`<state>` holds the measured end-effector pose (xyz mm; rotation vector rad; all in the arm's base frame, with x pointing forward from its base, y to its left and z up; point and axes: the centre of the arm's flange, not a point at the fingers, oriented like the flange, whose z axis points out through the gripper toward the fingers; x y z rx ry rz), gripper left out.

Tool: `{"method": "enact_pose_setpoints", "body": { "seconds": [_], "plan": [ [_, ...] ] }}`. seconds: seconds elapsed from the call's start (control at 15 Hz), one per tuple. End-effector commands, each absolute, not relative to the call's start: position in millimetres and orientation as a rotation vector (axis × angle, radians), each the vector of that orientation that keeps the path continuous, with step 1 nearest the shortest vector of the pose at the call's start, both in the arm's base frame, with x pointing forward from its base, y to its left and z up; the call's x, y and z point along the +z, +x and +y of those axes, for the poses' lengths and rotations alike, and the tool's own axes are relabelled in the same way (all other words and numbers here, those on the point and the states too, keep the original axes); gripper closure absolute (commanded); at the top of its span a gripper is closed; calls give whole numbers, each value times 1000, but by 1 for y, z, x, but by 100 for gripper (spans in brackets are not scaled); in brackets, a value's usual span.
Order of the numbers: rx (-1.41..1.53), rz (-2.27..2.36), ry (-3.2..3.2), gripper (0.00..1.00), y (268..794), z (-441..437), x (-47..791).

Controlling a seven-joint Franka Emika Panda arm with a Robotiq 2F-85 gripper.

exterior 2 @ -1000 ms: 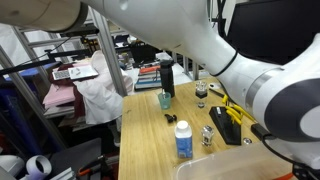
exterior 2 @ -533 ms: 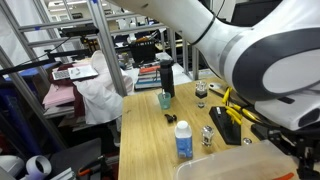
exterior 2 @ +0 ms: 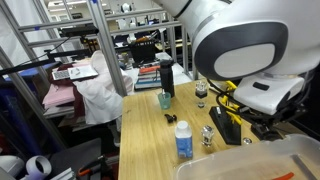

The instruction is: Move the silver object from the storage box to the table

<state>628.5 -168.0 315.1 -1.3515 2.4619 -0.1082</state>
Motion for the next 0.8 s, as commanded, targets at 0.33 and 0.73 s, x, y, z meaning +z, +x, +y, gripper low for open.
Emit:
{"method": "enact_pose_setpoints", "body": {
  "seconds": [0.33, 0.73],
  "plan": [
    [101, 2153, -1584, 98, 617, -165, 306],
    [106, 2147, -1603, 92, 616, -162, 304]
  ]
}}
